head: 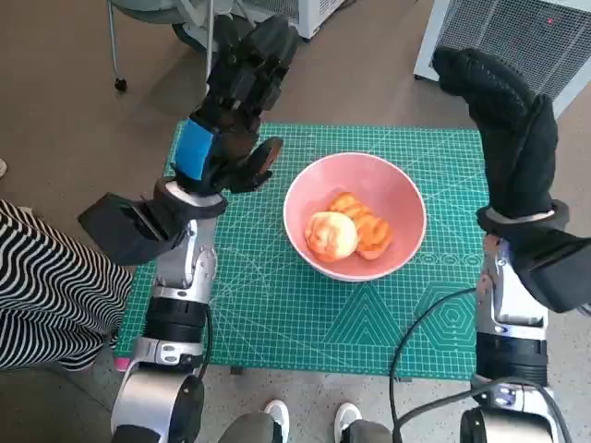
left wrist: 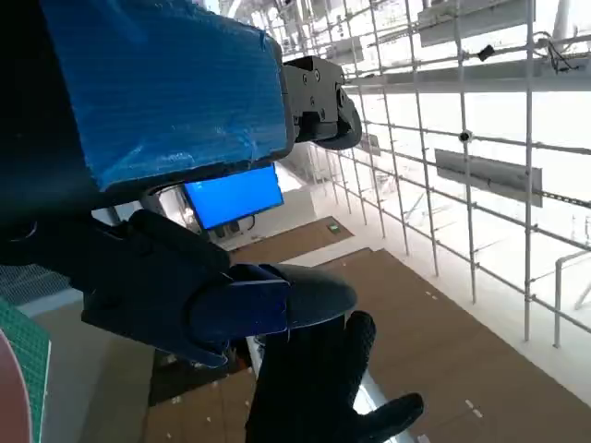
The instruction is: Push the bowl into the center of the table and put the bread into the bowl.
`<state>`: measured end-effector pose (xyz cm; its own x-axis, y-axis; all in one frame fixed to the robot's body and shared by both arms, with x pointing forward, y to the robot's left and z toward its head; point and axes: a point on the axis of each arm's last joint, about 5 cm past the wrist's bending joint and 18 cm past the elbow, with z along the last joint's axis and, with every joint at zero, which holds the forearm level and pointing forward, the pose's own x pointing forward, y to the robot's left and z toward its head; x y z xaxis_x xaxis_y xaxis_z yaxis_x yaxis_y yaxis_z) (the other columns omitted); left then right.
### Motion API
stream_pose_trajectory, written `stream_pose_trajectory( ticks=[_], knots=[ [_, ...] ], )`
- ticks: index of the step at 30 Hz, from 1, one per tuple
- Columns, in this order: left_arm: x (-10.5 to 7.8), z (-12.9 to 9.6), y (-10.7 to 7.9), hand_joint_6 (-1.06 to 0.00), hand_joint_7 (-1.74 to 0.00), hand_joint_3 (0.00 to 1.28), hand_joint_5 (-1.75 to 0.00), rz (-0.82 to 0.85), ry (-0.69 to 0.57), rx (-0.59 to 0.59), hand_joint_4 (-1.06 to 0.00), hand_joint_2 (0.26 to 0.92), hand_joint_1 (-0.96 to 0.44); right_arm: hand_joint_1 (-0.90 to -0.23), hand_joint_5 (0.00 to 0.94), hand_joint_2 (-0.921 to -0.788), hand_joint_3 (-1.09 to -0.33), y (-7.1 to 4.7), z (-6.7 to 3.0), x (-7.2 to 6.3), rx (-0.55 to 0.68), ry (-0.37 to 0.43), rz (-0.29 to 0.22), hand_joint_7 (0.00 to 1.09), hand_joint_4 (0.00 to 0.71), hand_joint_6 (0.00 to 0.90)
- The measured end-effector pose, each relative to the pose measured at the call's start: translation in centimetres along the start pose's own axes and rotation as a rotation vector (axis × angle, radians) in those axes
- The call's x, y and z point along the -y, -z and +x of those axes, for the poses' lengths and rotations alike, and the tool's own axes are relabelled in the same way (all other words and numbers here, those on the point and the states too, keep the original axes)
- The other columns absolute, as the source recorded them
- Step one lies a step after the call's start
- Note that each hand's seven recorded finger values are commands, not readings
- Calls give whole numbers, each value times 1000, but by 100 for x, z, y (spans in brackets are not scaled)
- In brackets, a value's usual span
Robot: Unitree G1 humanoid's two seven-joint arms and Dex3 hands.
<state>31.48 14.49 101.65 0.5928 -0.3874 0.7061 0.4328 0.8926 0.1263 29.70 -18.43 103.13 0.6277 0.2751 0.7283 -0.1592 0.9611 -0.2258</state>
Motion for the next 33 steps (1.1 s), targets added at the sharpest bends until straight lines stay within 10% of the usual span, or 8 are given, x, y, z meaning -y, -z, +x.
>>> stream_pose_trajectory(
  ticks=[33],
  knots=[
    [31, -64, -24, 1, -506, 412, -138, 84, -7, -9, -81, 921, -733, -694, 1, -921, -743, 15, 23, 1, -9, -7, -2, 465, 140, 3]
  ],
)
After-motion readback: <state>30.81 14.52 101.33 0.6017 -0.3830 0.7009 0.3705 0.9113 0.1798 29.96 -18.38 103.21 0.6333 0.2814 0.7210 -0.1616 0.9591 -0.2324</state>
